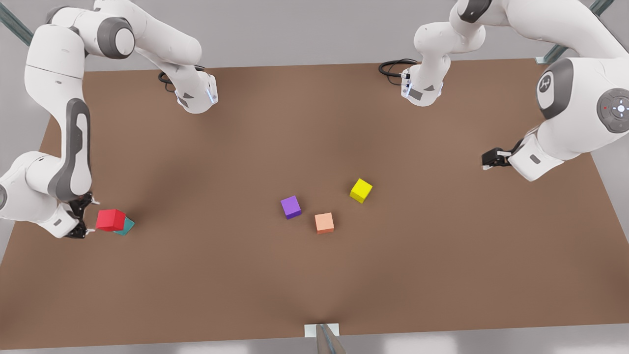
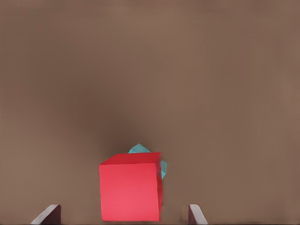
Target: Pick up red wooden cube and pass to hand red wooden cube and place in blue wooden cube
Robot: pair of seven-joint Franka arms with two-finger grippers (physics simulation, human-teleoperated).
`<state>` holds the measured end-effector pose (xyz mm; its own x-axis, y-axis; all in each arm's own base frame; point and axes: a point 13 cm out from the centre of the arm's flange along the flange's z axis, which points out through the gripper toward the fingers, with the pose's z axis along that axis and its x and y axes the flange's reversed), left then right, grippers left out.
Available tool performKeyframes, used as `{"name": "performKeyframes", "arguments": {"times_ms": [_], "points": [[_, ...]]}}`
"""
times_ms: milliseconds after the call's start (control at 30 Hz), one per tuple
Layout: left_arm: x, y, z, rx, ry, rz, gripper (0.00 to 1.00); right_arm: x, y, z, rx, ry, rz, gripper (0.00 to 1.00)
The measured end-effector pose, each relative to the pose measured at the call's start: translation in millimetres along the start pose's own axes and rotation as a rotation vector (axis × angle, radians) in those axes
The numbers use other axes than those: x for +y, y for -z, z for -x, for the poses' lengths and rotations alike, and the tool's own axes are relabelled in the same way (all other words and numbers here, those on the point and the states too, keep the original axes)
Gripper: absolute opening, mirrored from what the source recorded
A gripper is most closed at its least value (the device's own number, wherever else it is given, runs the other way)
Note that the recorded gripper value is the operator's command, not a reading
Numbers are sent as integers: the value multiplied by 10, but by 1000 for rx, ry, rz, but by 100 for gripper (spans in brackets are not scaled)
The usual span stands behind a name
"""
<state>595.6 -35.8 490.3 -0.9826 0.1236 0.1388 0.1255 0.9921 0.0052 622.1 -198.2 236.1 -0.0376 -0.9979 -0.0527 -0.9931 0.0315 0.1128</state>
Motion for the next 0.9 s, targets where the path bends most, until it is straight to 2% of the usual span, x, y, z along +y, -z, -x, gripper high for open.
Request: {"name": "performKeyframes", "arguments": {"times_ms": [67, 133, 200, 267, 400, 600, 900], "points": [[-49, 0, -22, 8, -8, -1, 100, -292, 285, 647, -53, -32, -24, 100], [-59, -5, -44, 16, -9, -1, 100, -350, 251, 1272, -43, -88, 21, 100], [-60, -10, -61, 23, -9, -2, 100, -281, 406, 1636, -4, -182, 36, 100], [-55, -17, -81, 32, -8, -3, 100, 121, 1183, 1851, 9, -290, -21, 100], [-77, 7, -125, 38, -11, -4, 100, 721, 1929, 1787, 12, -553, -46, 100], [-104, -31, -129, 50, -15, -7, 100, 1009, 1931, 1590, 28, -879, 5, 100], [-125, -98, -124, 67, -17, -11, 100, 1080, 1932, 1612, 47, -1170, 26, 100]]}}
